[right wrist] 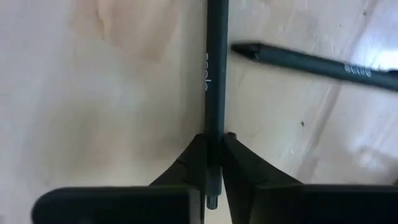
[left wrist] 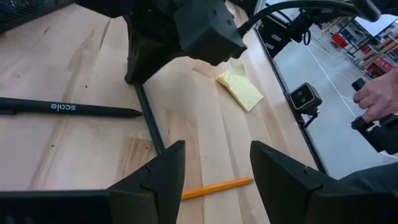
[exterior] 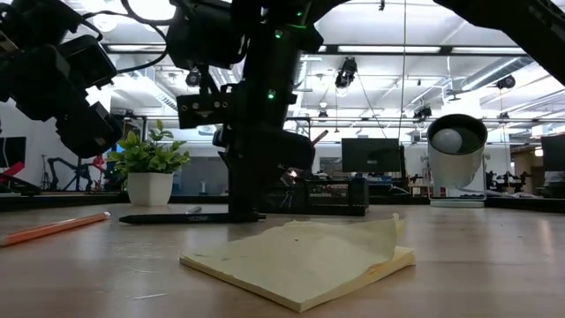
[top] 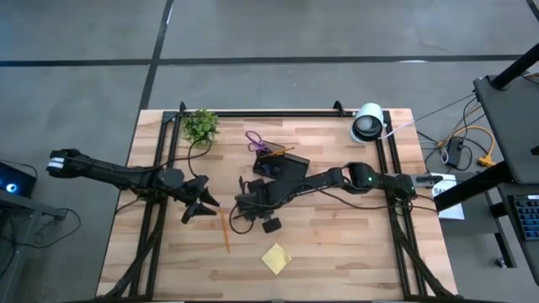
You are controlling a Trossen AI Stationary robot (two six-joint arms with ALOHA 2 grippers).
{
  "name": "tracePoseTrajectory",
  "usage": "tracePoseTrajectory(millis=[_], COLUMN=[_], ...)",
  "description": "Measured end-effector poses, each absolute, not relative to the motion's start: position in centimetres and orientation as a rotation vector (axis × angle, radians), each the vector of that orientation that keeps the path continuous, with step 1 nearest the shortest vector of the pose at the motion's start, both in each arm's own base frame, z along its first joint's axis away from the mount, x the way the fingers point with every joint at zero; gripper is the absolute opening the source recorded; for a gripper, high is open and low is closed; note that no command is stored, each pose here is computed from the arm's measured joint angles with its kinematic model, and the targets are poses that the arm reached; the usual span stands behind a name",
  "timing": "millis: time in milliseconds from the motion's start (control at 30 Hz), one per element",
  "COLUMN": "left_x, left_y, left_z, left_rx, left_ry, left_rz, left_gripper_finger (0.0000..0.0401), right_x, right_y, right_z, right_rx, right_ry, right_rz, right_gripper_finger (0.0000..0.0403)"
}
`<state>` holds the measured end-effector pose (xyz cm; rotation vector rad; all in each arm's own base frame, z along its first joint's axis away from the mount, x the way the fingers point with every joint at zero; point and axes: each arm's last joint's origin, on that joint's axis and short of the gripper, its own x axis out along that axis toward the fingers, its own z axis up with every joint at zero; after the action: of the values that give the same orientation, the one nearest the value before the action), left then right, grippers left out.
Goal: Pick and place office supplies into organizer
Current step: Put the bottom black pen into the black desk organizer
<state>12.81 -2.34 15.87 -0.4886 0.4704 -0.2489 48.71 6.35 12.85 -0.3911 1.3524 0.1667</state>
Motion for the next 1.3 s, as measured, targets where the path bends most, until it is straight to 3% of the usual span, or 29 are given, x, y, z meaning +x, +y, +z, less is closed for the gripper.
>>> tracePoseTrajectory(millis=[300, 467, 733, 800, 967, 1300], left_x=[12.9, 13.1, 13.1, 13.2, 13.2, 13.2], left_y=[-2.3, -2.3, -2.3, -2.3, -2.3, -2.3], left_z=[16.4, 17.1, 18.3, 18.7, 20.2, 20.6], left_rx=[-0.484, -0.483, -0.492, -0.494, -0.515, -0.539], left_ry=[0.432, 0.356, 0.272, 0.234, 0.094, 0.046], left_rz=[-0.231, -0.250, -0.270, -0.280, -0.316, -0.328], left_gripper_finger=[0.0166, 0.0166, 0.0166, 0.0166, 0.0166, 0.0166], right_x=[47.8, 46.4, 44.5, 44.3, 44.5, 44.3], right_y=[6.3, 6.0, 6.0, 5.9, 5.0, 0.1], right_z=[15.8, 21.4, 25.5, 26.0, 26.0, 23.6], right_rx=[-0.504, -0.583, -0.578, -0.657, -1.113, -1.331], right_ry=[1.475, 1.531, 1.474, 1.433, 1.383, 1.667], right_rz=[0.114, -0.048, -0.374, -0.467, -0.675, -0.527], right_gripper_finger=[0.0015, 0.0014, 0.0013, 0.0013, 0.0013, 0.0013])
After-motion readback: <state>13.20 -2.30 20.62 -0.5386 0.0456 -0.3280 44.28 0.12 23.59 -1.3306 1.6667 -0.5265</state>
